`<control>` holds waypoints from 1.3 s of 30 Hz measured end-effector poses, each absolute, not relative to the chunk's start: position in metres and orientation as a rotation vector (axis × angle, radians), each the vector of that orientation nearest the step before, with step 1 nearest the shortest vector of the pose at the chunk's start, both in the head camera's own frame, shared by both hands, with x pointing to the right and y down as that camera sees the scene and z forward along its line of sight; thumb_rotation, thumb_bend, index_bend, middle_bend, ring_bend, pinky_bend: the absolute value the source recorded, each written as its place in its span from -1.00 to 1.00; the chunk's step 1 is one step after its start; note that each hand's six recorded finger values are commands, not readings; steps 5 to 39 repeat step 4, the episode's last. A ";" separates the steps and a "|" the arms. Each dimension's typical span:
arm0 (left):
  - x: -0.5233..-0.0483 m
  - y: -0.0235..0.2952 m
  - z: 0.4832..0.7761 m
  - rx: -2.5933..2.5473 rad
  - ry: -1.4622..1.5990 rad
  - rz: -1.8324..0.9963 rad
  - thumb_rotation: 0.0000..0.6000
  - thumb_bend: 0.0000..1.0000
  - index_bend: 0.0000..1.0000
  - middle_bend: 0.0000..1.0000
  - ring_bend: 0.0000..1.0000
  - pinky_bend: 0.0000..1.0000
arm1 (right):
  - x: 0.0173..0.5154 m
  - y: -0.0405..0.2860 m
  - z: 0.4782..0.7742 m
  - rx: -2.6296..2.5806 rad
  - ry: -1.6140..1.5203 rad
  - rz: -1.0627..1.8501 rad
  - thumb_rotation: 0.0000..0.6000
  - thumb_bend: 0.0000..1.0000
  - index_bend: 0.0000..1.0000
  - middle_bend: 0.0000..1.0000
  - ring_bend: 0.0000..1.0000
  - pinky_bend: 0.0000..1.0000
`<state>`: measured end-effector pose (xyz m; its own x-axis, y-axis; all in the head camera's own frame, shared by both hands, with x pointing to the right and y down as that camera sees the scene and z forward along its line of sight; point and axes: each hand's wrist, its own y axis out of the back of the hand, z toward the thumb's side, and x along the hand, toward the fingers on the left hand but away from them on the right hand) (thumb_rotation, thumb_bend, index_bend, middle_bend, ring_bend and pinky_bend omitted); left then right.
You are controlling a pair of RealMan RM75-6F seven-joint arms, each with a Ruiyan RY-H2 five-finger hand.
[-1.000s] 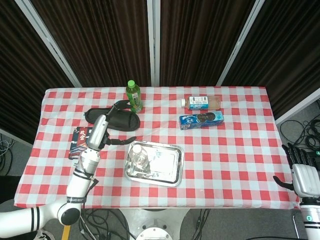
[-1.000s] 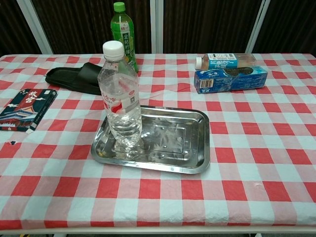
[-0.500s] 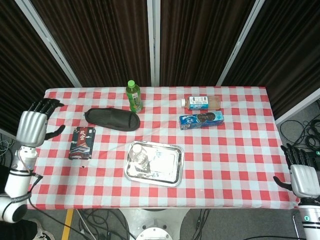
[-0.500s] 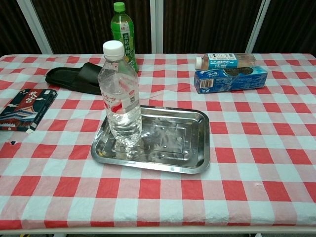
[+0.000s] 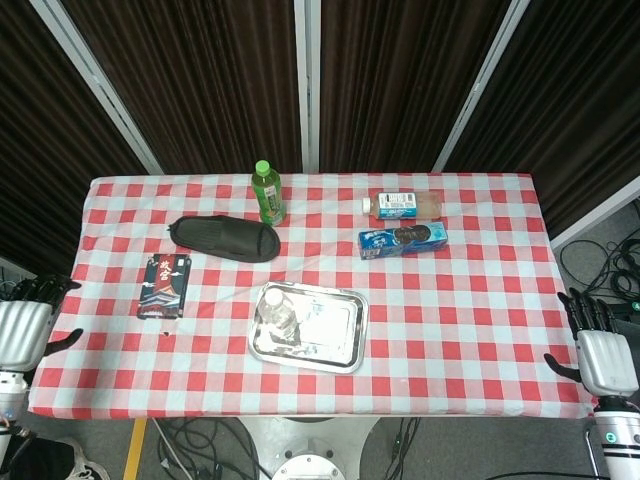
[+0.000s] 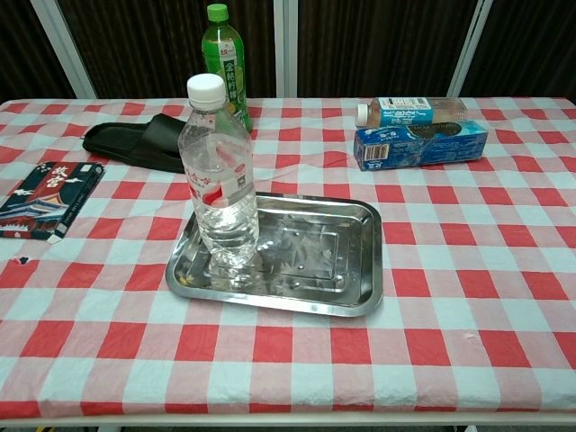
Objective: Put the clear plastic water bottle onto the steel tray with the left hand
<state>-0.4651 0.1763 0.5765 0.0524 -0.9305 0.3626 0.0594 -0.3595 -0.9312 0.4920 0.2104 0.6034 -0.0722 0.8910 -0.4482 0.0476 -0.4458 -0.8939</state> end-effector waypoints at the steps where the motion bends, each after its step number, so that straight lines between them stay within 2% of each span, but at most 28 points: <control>1: -0.468 0.180 0.576 -1.466 0.930 -1.457 1.00 -0.68 -0.31 -0.28 -0.51 -0.48 | 0.491 0.211 0.604 -1.530 -1.034 1.595 1.00 -0.79 -1.00 -1.00 -1.00 -1.00; 4: -0.476 0.189 0.574 -1.467 0.941 -1.474 1.00 -0.68 -0.31 -0.28 -0.51 -0.48 | 0.491 0.211 0.604 -1.533 -1.029 1.594 1.00 -0.79 -1.00 -1.00 -1.00 -1.00; 39: -0.476 0.189 0.574 -1.467 0.941 -1.474 1.00 -0.68 -0.31 -0.28 -0.51 -0.48 | 0.491 0.211 0.604 -1.533 -1.029 1.594 1.00 -0.79 -1.00 -1.00 -1.00 -1.00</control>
